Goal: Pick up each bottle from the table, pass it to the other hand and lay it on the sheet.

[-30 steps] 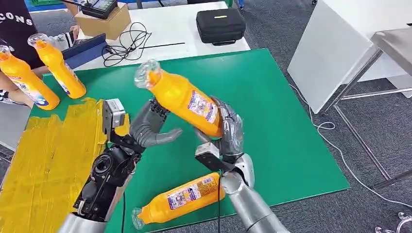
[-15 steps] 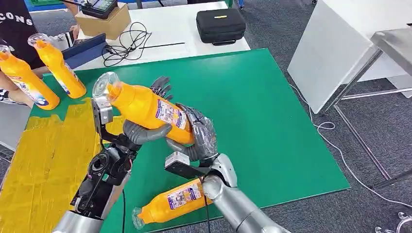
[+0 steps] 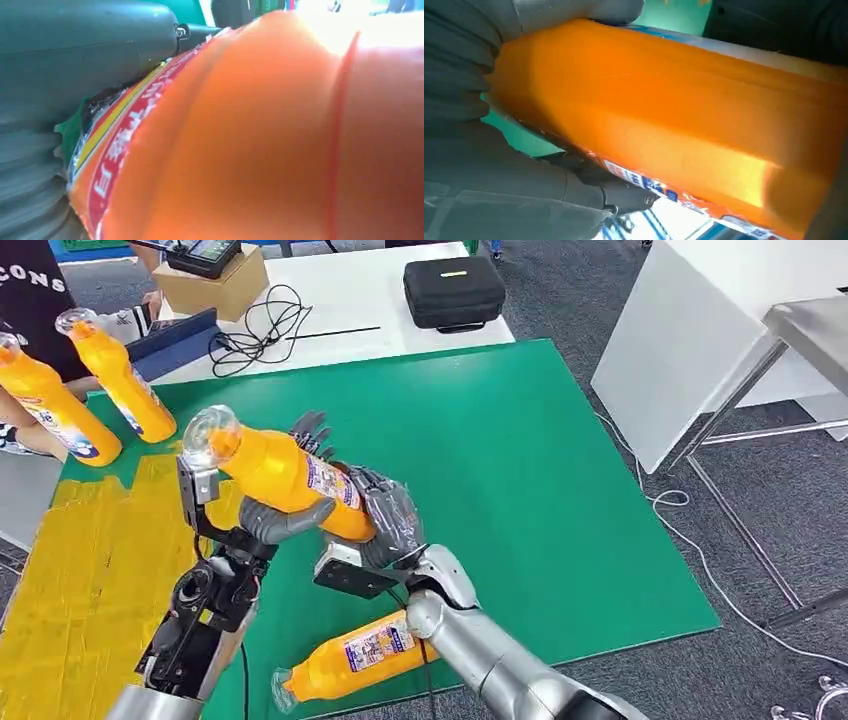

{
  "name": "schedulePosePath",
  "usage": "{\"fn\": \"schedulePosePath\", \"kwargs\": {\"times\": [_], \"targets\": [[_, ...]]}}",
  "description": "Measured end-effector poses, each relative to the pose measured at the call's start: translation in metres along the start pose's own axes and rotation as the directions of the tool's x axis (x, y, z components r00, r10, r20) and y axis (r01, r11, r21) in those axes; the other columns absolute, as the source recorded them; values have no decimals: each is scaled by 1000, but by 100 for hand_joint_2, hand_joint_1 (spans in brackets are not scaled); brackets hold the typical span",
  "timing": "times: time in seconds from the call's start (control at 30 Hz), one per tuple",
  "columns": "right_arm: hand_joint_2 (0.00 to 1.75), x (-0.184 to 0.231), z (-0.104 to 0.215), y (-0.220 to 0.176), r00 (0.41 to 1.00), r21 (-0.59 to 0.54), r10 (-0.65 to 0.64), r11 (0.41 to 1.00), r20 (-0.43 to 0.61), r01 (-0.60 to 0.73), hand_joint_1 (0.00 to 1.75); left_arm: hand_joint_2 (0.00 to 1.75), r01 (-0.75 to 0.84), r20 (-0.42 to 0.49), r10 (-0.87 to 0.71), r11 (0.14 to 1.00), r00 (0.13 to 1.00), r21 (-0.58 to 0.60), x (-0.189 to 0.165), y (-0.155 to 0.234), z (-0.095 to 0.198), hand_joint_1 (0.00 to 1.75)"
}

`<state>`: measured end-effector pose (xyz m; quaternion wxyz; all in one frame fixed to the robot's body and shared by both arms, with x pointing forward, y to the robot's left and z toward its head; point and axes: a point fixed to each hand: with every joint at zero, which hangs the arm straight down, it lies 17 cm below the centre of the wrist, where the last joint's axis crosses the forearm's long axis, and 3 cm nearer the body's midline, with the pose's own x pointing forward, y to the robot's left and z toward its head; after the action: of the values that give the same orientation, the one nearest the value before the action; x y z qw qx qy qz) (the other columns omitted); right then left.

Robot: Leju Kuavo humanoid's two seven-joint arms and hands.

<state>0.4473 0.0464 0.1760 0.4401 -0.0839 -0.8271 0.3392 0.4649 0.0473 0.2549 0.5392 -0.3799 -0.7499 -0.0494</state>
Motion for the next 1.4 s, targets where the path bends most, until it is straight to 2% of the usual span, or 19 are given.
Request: {"fn": "schedulePosePath", "kwargs": {"times": [0.2, 0.77, 0.8, 0.83, 0.87, 1.03, 1.17, 1.27, 1.4], "targets": [[175, 3, -1, 8, 1000, 38, 8, 999, 6, -9, 175, 175, -24, 25, 23, 999, 999, 42, 2, 12, 7, 175], [175, 5, -3, 10, 1000, 46, 11, 999, 19, -12, 175, 175, -29, 50, 26, 998, 998, 53, 8, 15, 9, 175], [175, 4, -3, 10, 1000, 47, 11, 999, 18, -12, 162, 175, -29, 50, 26, 998, 998, 53, 8, 16, 9, 175], [175, 4, -3, 10, 1000, 47, 11, 999, 19, -12, 5, 175, -29, 51, 26, 998, 998, 53, 8, 16, 9, 175], [175, 5, -3, 10, 1000, 46, 12, 999, 19, -12, 0, 175, -29, 51, 26, 998, 998, 53, 8, 16, 9, 175], [175, 0, 4, 8, 1000, 20, 25, 999, 11, -25, 0, 175, 15, 58, -19, 998, 998, 68, 12, 20, 6, 175], [175, 2, 11, -10, 997, -40, 79, 996, 22, -78, 0, 175, 189, 91, -202, 973, 975, 133, 32, 37, -2, 175], [175, 6, 21, -30, 989, -92, 143, 986, 40, -139, 0, 175, 335, 110, -365, 915, 924, 223, 59, 62, -6, 175], [175, 11, 36, -78, 970, -213, 239, 951, 41, -225, 0, 175, 536, 77, -587, 778, 806, 328, 85, 94, 0, 175]]}}
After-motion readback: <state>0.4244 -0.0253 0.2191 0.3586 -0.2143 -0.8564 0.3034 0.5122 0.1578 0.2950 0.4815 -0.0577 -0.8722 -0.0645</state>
